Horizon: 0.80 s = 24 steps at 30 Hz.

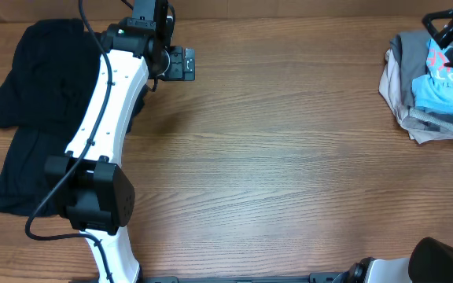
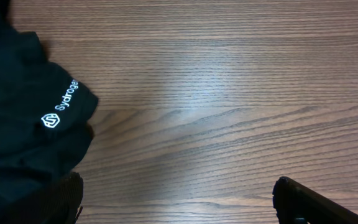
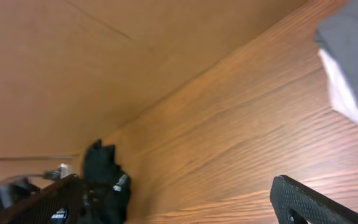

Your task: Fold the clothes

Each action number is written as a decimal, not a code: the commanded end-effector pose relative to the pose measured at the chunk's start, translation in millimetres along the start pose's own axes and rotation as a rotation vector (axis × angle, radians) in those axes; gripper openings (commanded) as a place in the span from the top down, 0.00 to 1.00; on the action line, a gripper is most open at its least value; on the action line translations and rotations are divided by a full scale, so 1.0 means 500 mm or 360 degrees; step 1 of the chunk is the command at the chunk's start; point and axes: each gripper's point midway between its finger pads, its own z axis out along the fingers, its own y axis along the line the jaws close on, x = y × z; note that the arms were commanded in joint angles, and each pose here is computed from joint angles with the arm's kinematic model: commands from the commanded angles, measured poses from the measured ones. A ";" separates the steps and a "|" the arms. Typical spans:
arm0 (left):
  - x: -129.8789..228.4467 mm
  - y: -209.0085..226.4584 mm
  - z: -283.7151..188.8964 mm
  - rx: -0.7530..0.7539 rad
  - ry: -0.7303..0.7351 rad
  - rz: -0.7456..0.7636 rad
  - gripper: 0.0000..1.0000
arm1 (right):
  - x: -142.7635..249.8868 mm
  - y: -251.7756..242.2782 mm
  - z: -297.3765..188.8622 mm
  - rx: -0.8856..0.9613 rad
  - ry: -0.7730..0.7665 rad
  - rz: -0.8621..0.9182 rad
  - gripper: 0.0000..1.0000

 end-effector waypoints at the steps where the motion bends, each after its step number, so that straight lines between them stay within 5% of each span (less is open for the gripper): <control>1: 0.002 0.004 0.007 -0.0018 0.0007 0.0026 0.00 | 0.009 0.022 -0.017 0.0070 -0.0049 -0.0313 0.00; 8: 0.002 0.004 0.007 -0.0017 0.0007 0.0026 0.00 | 0.054 0.090 -0.083 0.0278 -0.0217 -0.0582 0.00; 14: 0.002 0.004 0.007 -0.0018 0.0007 0.0026 0.00 | 0.130 0.145 -0.124 0.0162 -0.0304 -0.0740 0.00; 24: 0.002 0.004 0.007 -0.0017 0.0007 0.0026 0.00 | 0.247 0.067 -0.075 0.0010 -0.0519 -0.0832 0.00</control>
